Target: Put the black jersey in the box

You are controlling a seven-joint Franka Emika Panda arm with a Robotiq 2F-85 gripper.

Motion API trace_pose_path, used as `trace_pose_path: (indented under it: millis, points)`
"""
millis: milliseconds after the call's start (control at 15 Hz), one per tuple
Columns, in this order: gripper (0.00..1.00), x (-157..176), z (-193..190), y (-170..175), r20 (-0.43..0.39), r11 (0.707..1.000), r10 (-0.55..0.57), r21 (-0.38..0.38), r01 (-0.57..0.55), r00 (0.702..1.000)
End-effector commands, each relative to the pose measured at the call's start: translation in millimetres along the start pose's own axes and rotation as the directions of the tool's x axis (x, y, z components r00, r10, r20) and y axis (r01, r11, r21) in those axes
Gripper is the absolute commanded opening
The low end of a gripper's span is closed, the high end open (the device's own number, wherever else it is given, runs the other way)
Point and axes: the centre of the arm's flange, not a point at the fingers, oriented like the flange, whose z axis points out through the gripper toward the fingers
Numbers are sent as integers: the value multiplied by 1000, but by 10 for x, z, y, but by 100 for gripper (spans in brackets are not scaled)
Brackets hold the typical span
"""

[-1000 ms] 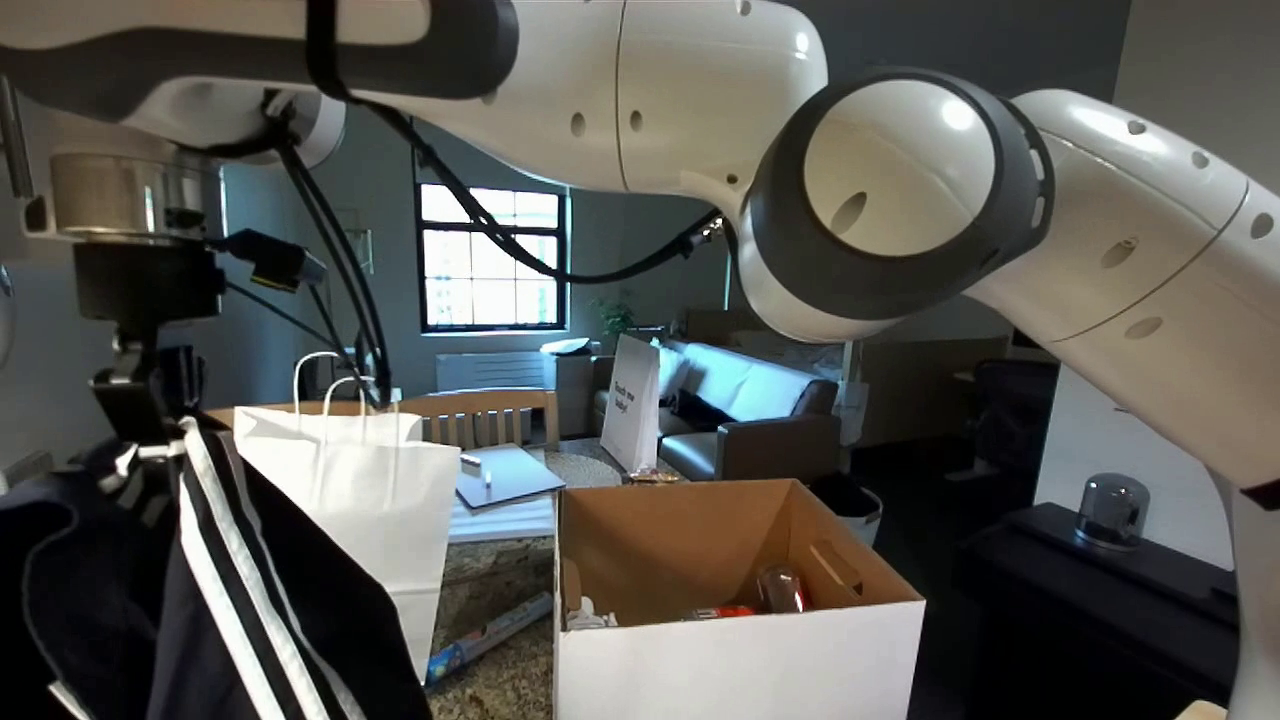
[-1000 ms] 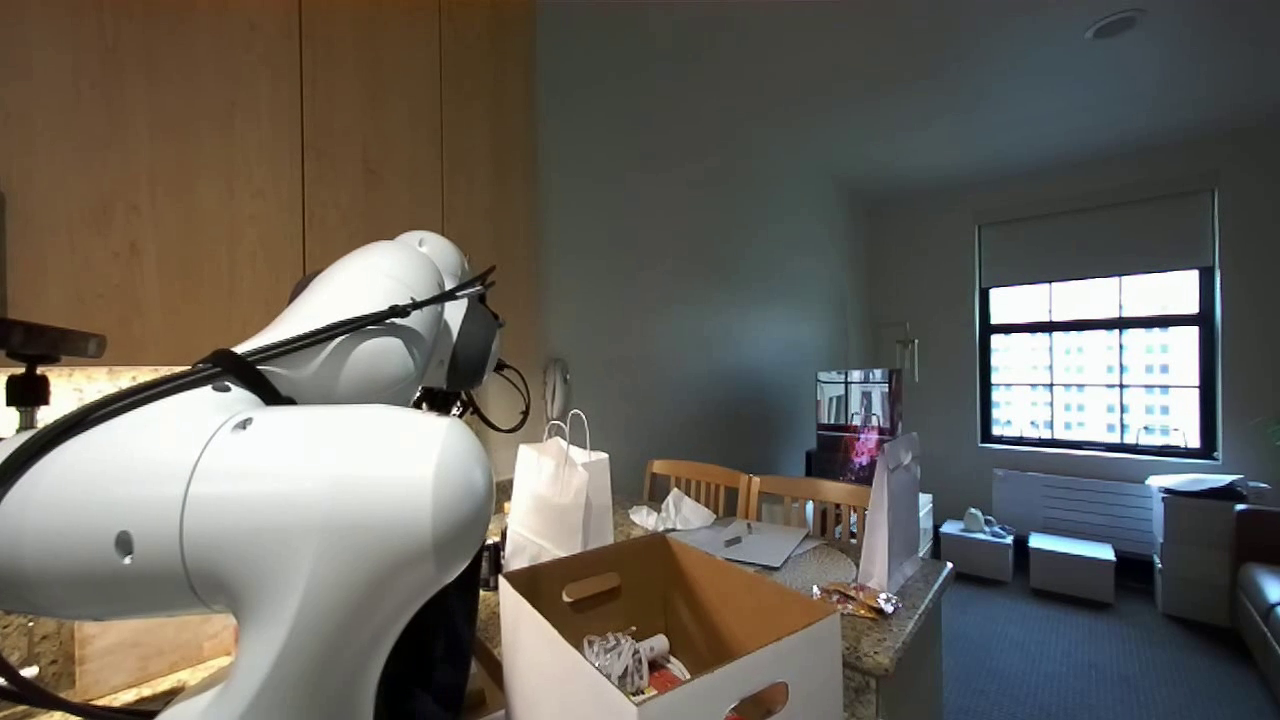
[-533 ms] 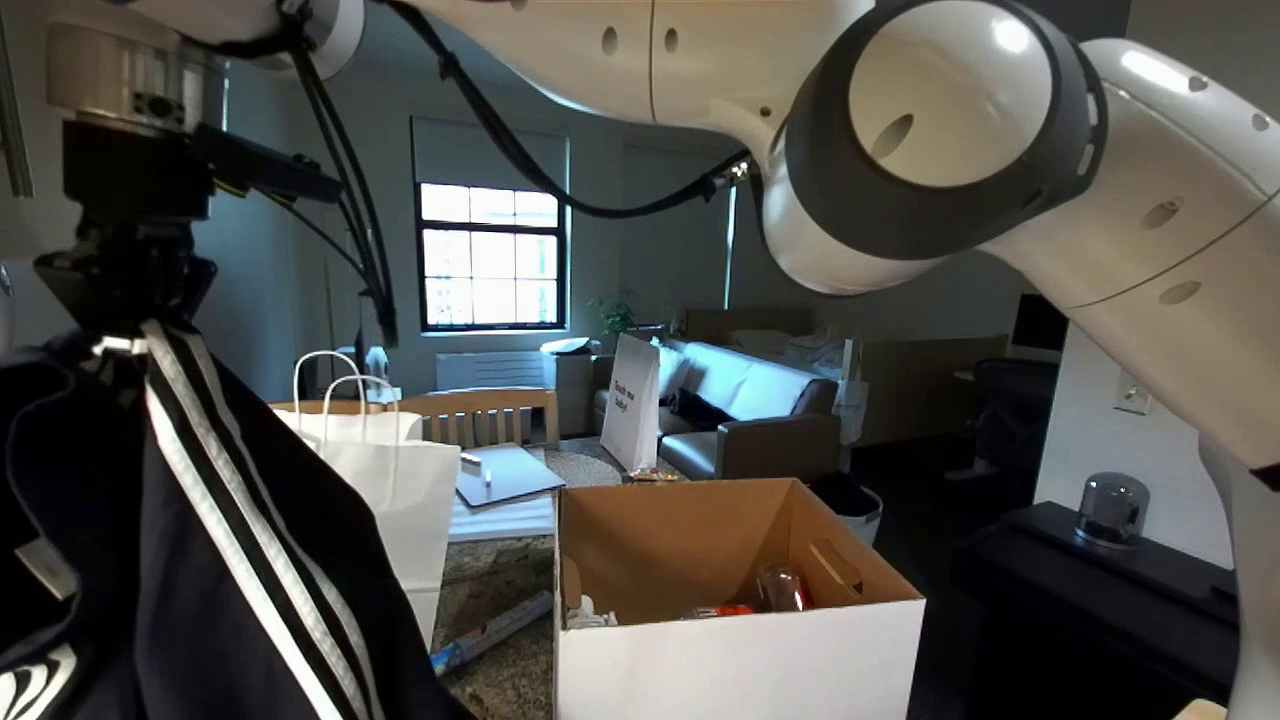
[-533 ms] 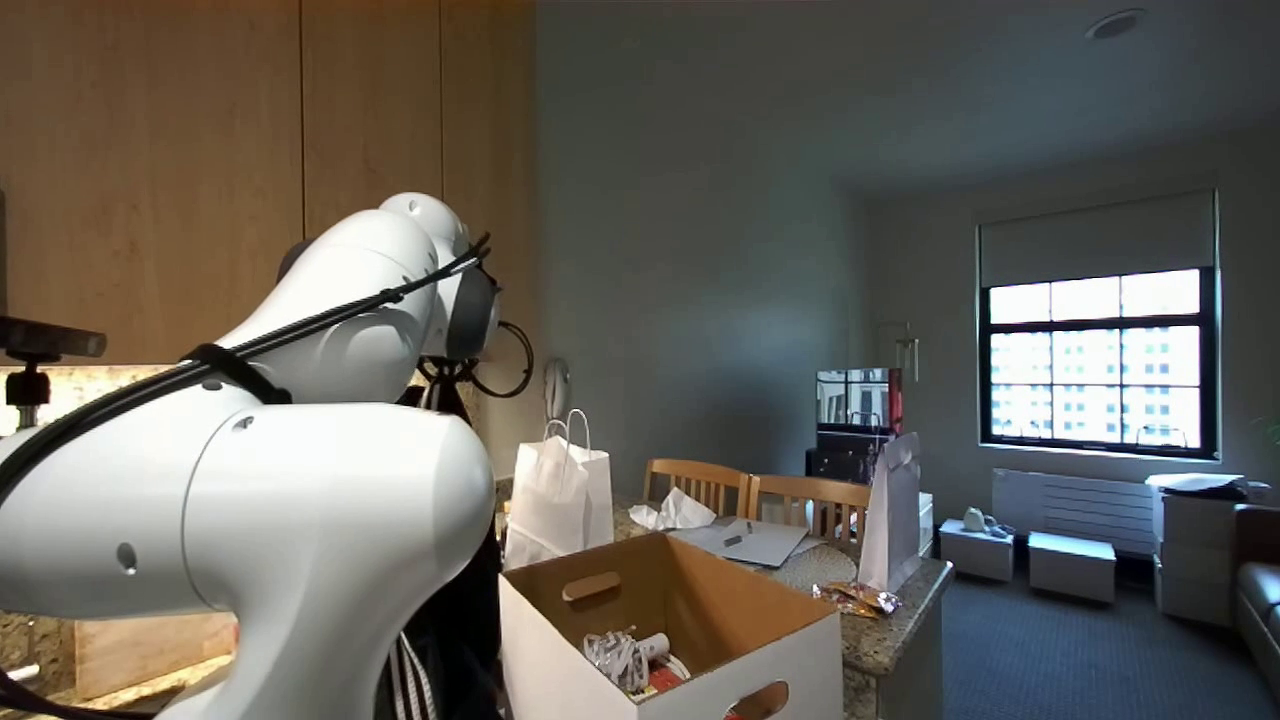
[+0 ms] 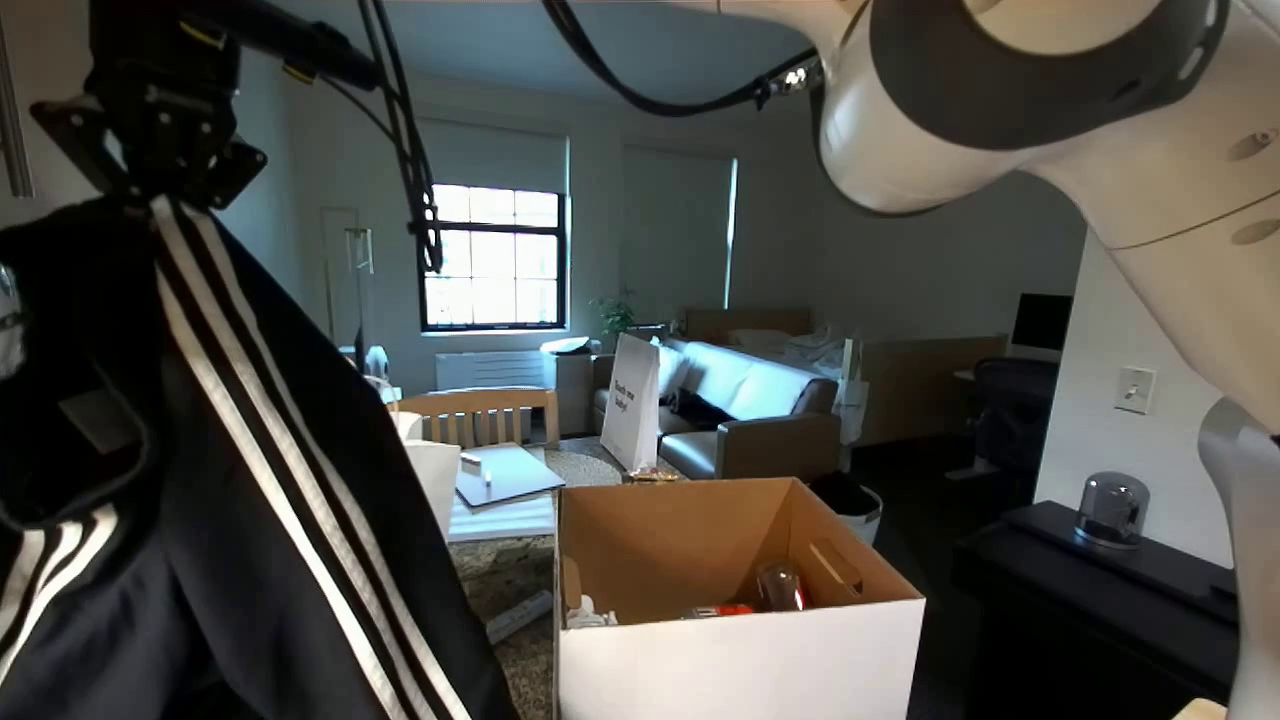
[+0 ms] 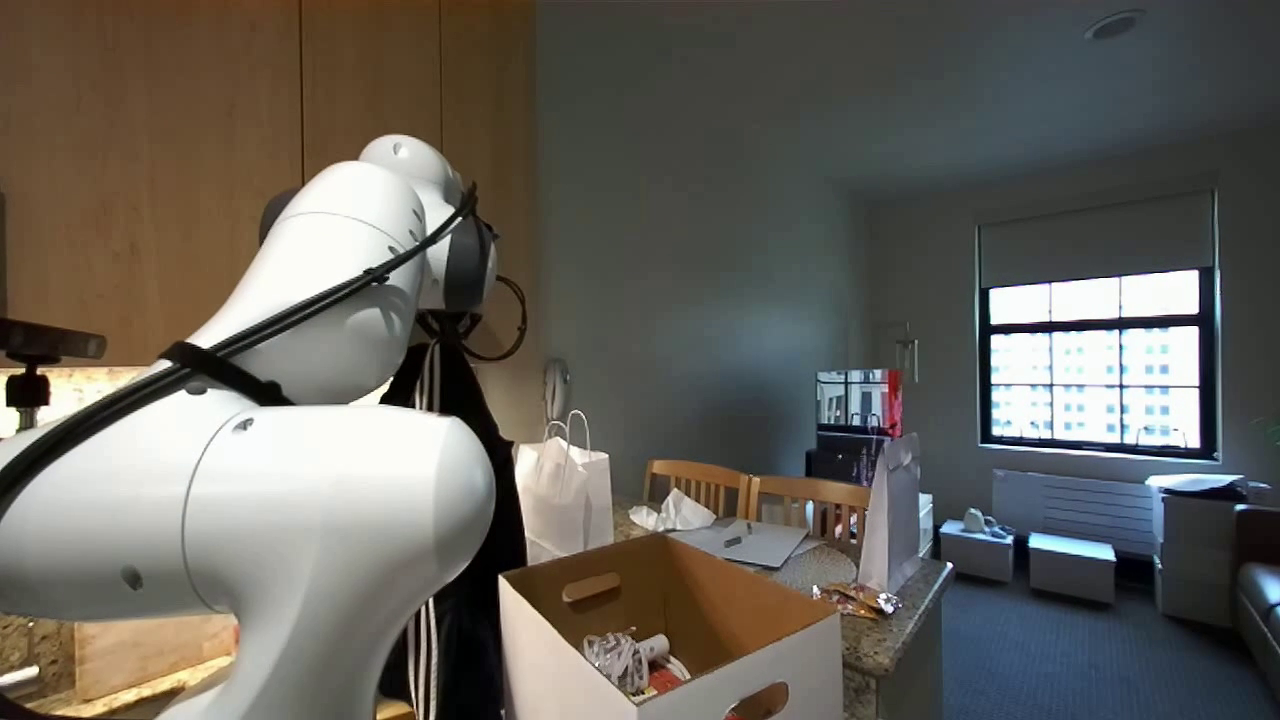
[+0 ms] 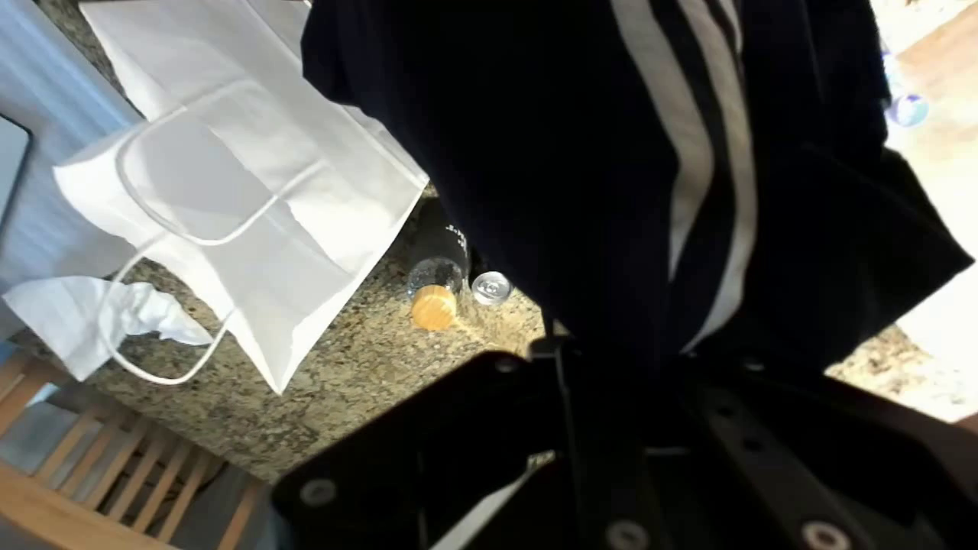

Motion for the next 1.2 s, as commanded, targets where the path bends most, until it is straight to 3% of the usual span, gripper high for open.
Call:
trace_pose_path:
  millis: [0,267,400,467,600,800,1000,1133]
  points:
    - [5,-706,-450,108,-42,981,190,-43,-192,981]
    - [5,-924,-980,242,-95,917,387,-68,-394,917]
    - [4,-1100,-1160,349,-115,873,459,-125,-471,881]
    - [5,-478,-1079,271,-95,914,394,-68,-401,914]
    - [5,-626,-1224,348,-108,893,431,-95,-441,896]
    - [5,-697,-1227,363,-102,886,441,-108,-450,892]
    - [5,-624,-1775,433,-272,847,437,-197,-494,857]
    - [5,-648,-2249,490,-352,807,462,-215,-550,814]
